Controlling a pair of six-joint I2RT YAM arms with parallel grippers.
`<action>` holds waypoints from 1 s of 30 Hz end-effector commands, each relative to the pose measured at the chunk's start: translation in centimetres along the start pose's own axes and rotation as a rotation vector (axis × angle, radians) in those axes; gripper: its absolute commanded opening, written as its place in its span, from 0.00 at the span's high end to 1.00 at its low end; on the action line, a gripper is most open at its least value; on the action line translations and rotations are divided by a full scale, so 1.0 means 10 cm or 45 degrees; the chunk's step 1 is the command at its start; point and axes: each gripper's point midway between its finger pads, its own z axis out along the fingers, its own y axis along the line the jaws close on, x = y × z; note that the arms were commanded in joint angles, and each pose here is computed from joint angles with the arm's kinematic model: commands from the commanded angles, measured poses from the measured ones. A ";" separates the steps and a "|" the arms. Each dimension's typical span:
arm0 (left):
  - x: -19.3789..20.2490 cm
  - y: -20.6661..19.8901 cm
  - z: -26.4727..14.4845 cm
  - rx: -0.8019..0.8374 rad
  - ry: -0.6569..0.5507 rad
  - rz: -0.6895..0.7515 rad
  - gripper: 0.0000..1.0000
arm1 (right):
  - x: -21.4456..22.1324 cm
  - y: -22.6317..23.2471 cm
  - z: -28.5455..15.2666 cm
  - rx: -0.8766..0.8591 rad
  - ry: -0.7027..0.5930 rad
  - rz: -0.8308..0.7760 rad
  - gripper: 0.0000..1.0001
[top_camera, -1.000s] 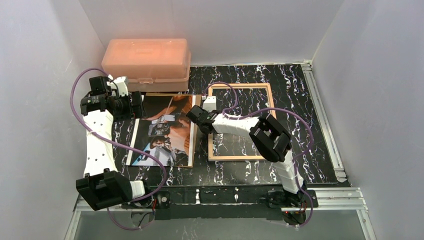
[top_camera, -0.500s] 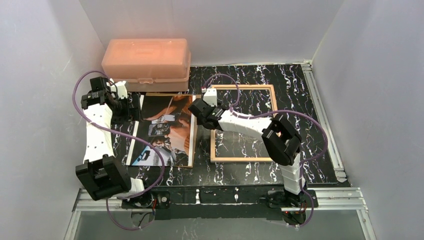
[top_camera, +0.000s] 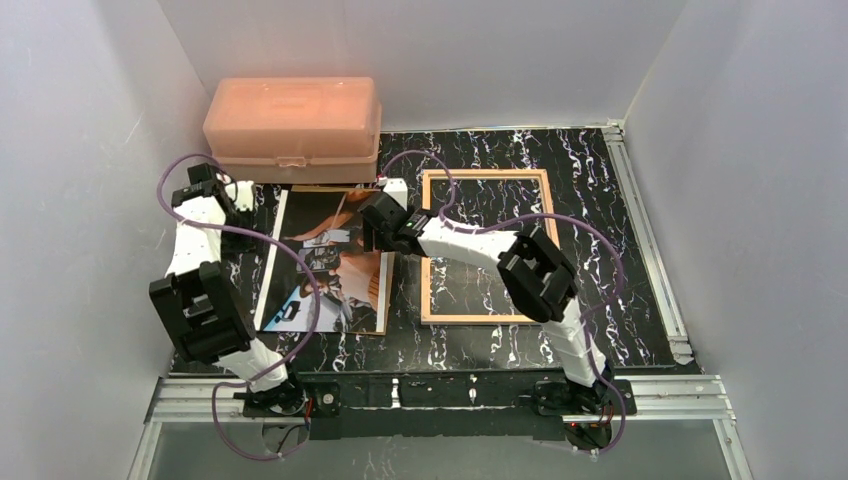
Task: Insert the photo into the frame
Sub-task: Pick up the photo frame item at the center of the board.
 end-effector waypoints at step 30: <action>0.26 0.03 1.18 -0.011 0.264 -0.130 0.47 | 0.26 -0.07 0.32 -0.094 0.159 0.190 0.17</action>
